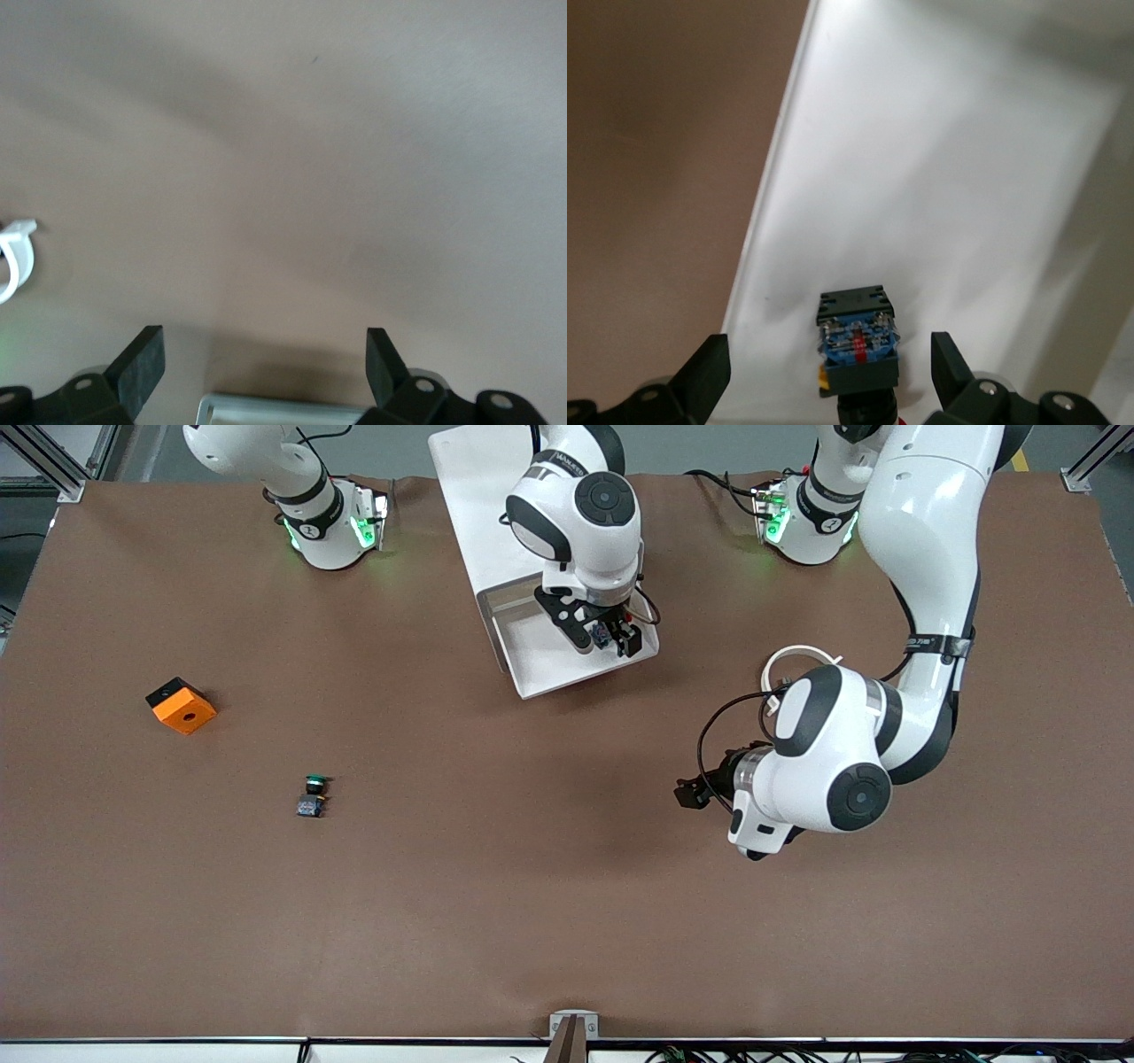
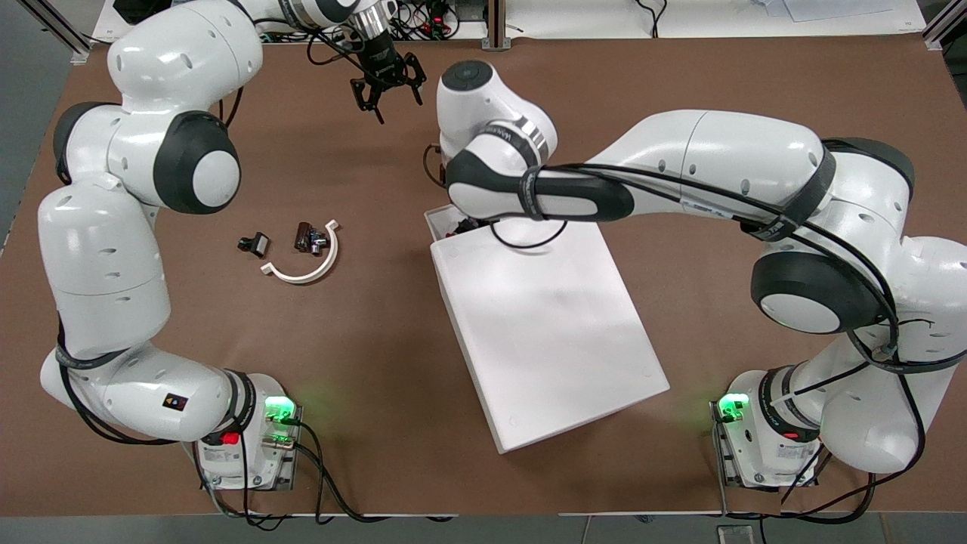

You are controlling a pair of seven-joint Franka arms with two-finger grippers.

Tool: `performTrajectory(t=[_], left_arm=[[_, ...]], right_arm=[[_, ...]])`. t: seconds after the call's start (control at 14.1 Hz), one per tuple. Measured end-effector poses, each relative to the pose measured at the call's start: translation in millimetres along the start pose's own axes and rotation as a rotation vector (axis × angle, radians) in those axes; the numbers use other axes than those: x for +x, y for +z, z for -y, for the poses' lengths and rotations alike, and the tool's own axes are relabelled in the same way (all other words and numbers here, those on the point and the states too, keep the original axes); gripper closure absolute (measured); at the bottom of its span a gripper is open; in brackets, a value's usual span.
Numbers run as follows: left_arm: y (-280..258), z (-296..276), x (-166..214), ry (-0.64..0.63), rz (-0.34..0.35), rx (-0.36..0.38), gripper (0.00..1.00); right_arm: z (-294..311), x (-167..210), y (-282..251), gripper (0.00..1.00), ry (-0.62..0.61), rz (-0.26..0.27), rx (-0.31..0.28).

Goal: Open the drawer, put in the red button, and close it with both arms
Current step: 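Lower the button into the drawer while the left gripper releases the handle, then open the right gripper and withdraw it while the left gripper nears the drawer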

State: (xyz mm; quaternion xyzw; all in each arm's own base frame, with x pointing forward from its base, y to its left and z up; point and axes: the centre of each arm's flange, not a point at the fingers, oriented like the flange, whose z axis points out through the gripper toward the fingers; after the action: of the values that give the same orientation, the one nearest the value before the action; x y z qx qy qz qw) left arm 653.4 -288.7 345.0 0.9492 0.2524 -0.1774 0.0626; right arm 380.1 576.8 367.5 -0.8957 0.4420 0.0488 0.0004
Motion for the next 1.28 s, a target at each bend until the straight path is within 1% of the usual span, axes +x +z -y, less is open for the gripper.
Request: performTrajectory(t=[0.14, 0.28, 0.35, 0.5, 0.57, 0.64, 0.85, 0.99, 1.06, 1.21, 1.28], left_arm=[[-6, -12, -9, 0.025, -0.052, -0.029, 0.00], [-8, -22, -23, 0.051, -0.074, -0.042, 0.00], [-7, -28, -33, 0.070, -0.084, -0.034, 0.00], [-1, -40, -55, 0.118, -0.131, -0.011, 0.00], [2, -45, -64, 0.140, -0.158, -0.006, 0.00], [6, -47, -69, 0.151, -0.171, 0.000, 0.00], [22, -45, -72, 0.154, -0.159, 0.026, 0.00], [26, -46, -76, 0.161, -0.156, 0.034, 0.00], [28, -48, -80, 0.165, -0.155, 0.036, 0.00], [36, -50, -89, 0.178, -0.148, 0.051, 0.00], [40, -51, -93, 0.183, -0.144, 0.058, 0.00]], right_arm=[[11, 27, -27, 0.00, -0.018, -0.001, -0.016], [19, 68, -52, 0.00, -0.054, 0.002, -0.025], [22, 92, -65, 0.00, -0.089, 0.004, -0.028], [18, 148, -95, 0.00, -0.170, 0.011, -0.046], [12, 182, -114, 0.00, -0.214, 0.019, -0.054], [3, 219, -134, 0.00, -0.268, 0.029, -0.060], [-36, 322, -192, 0.00, -0.435, 0.054, -0.047], [-69, 380, -220, 0.00, -0.555, 0.074, -0.044], [-87, 407, -229, 0.00, -0.622, 0.085, -0.052], [-126, 458, -240, 0.00, -0.753, 0.105, -0.111], [-145, 482, -246, 0.00, -0.812, 0.105, -0.135]])
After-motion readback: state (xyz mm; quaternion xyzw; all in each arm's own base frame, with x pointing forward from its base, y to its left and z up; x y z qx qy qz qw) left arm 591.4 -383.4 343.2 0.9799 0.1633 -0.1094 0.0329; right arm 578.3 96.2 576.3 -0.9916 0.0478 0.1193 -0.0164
